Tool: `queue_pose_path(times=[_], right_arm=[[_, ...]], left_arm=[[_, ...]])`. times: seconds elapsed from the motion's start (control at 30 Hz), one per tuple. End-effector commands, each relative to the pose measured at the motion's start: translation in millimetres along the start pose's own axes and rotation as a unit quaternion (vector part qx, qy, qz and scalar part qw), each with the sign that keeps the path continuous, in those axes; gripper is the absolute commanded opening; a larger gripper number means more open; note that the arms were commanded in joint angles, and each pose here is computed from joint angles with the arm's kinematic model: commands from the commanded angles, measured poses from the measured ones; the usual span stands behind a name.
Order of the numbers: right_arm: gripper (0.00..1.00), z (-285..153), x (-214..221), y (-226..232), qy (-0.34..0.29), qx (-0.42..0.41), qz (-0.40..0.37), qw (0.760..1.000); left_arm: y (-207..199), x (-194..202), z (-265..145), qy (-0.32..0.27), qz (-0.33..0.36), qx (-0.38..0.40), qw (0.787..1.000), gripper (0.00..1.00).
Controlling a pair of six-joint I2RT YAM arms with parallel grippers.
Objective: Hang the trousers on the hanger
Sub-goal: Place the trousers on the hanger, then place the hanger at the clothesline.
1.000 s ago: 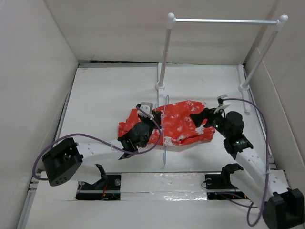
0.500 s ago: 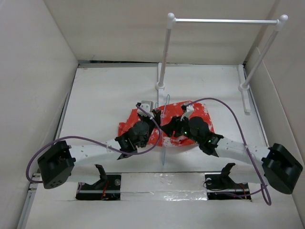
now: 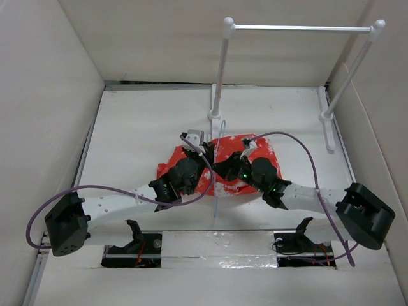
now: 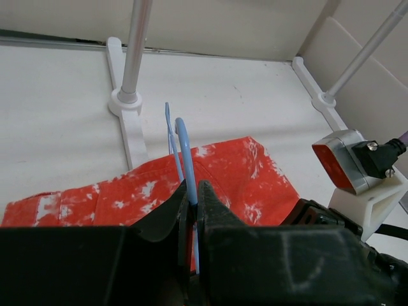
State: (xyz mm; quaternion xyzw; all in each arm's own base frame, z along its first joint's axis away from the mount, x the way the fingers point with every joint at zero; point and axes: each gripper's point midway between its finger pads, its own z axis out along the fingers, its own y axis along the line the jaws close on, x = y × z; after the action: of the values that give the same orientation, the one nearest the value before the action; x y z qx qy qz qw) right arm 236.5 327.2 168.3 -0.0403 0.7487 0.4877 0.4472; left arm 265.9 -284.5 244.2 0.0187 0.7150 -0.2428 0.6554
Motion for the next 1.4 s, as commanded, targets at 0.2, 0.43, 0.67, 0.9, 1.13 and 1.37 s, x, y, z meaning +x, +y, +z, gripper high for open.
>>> queue_pose_path(times=[0.2,0.43,0.67,0.9,1.13,1.37], right_arm=[[0.00,-28,-82,106,-0.091,-0.188,0.063,0.976],[0.00,-59,-153,117,-0.147,-0.217,0.068,0.963],[0.00,-74,-188,111,-0.171,-0.222,0.058,0.958],[0.00,-95,-247,106,-0.215,-0.225,0.025,0.950],[0.00,-103,-324,83,-0.255,-0.174,-0.034,0.950],[0.00,-81,-374,42,-0.261,-0.129,-0.039,0.956]], left_arm=[[-75,-157,-1,-0.133,-0.089,0.099,0.982,0.39],[-84,-227,-17,-0.187,-0.102,0.130,0.968,0.83],[-55,-281,-55,-0.261,-0.128,0.112,0.950,0.88],[-33,-246,-50,-0.248,-0.131,0.082,0.956,0.76],[-18,-165,-32,-0.161,-0.112,0.062,0.979,0.75],[17,-108,-40,-0.128,-0.127,0.031,0.983,0.75]])
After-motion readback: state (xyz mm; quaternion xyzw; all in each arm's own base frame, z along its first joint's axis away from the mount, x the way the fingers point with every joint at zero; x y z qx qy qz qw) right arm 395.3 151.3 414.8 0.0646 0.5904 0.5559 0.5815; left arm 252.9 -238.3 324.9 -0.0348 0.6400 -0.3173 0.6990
